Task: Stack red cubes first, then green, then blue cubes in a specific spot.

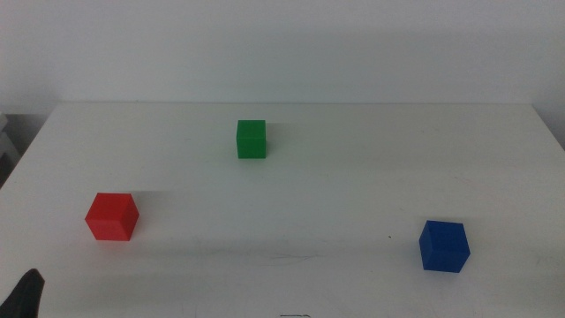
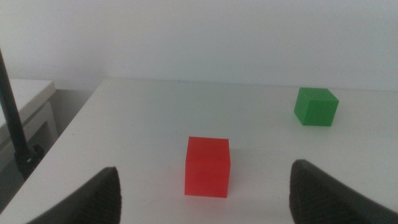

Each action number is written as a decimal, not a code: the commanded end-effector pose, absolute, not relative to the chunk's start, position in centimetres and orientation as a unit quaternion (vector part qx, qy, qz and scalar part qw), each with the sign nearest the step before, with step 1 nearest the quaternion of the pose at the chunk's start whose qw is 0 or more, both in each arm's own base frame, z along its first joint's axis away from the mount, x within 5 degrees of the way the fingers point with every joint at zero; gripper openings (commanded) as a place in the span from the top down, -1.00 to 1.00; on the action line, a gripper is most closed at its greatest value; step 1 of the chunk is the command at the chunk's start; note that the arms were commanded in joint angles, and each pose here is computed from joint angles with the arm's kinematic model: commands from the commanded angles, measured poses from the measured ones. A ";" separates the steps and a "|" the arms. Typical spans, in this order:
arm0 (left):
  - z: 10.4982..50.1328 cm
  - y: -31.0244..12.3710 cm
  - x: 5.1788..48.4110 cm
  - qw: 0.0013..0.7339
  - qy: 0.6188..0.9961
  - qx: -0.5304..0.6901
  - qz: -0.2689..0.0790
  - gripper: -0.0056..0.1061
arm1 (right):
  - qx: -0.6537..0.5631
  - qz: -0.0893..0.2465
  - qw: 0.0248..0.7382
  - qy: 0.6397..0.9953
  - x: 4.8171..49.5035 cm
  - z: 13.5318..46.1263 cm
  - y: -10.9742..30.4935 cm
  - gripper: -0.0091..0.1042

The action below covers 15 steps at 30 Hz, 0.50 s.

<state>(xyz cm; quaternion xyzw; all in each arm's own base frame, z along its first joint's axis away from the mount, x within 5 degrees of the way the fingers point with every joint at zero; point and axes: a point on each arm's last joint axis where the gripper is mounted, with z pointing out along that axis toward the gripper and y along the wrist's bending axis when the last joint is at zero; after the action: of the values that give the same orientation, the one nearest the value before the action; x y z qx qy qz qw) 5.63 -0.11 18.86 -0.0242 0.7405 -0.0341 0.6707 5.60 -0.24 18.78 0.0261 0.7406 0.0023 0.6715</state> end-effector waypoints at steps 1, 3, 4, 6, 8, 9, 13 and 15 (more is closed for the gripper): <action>19.7 -0.1 5.5 0.702 0.711 -0.031 -0.037 -0.73 | 0.017 0.000 0.714 0.700 5.4 20.3 -0.2 -0.82; 19.5 0.2 5.5 0.698 0.715 -0.044 -0.022 -0.73 | 0.017 0.000 0.714 0.700 5.4 20.3 -0.2 -0.82; 19.5 0.3 5.5 0.696 0.716 -0.053 -0.013 -0.73 | 0.017 0.000 0.714 0.700 5.4 20.3 -0.2 -0.82; 19.5 0.5 5.5 0.695 0.716 -0.068 0.001 -0.73 | 0.017 0.000 0.714 0.700 5.4 20.3 -0.2 -0.82; 19.3 0.7 5.5 0.691 0.719 -0.078 0.010 -0.73 | 0.017 0.000 0.714 0.700 5.4 20.3 -0.2 -0.82; 19.3 0.7 5.4 0.687 0.722 -0.082 0.014 -0.73 | 0.017 0.000 0.714 0.700 5.4 20.3 -0.2 -0.82; 18.8 0.8 5.4 0.667 0.739 -0.094 0.021 -0.73 | 0.017 0.000 0.714 0.700 5.4 20.3 -0.2 -0.82; 18.5 0.8 5.4 0.653 0.749 -0.110 0.003 -0.73 | 0.017 0.000 0.714 0.700 5.4 20.3 -0.2 -0.82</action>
<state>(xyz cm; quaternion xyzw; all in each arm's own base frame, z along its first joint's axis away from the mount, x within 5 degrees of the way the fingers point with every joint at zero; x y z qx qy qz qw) 5.41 0.82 17.83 -0.0958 0.7723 0.0197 0.6277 5.60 -0.24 18.78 0.0261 0.7406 0.0023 0.6715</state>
